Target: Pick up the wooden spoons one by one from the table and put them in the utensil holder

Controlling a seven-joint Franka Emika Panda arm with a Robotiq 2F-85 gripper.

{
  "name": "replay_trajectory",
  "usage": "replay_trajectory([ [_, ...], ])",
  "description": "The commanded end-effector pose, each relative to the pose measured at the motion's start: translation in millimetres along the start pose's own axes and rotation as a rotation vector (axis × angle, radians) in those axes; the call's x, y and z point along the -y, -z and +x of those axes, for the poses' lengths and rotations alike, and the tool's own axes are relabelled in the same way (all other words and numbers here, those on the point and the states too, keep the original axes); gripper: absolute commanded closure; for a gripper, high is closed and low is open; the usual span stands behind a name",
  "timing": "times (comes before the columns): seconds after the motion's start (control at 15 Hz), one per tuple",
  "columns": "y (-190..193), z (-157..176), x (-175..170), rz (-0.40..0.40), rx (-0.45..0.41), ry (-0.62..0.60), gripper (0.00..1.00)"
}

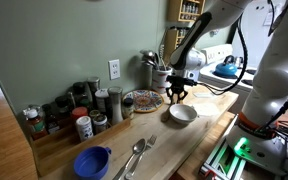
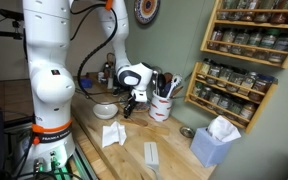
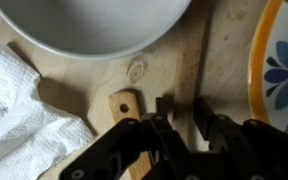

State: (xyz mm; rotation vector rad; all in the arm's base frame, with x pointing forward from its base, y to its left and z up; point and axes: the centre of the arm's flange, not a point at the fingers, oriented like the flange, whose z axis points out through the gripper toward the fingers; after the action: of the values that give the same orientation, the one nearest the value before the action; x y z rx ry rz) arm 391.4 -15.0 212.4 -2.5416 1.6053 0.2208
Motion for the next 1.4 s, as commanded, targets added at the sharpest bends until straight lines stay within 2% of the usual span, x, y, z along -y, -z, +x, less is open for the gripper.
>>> replay_trajectory([
  [0.0,-12,4,2,-0.002,0.015,0.003,0.71],
  [0.07,-13,5,2,-0.004,0.015,0.003,0.86],
  [0.13,-11,5,2,-0.001,0.012,0.005,0.87],
  [0.2,-2,3,2,0.007,-0.005,0.011,0.96],
  [0.27,3,1,1,0.006,-0.021,0.015,1.00],
  [0.4,21,-4,-3,0.011,-0.061,0.032,0.95],
  [0.8,78,-16,-19,0.034,-0.205,0.093,0.95],
  [1.2,132,-17,-23,0.162,-0.344,0.083,0.95],
  [1.33,154,-25,-23,0.188,-0.432,0.120,0.95],
])
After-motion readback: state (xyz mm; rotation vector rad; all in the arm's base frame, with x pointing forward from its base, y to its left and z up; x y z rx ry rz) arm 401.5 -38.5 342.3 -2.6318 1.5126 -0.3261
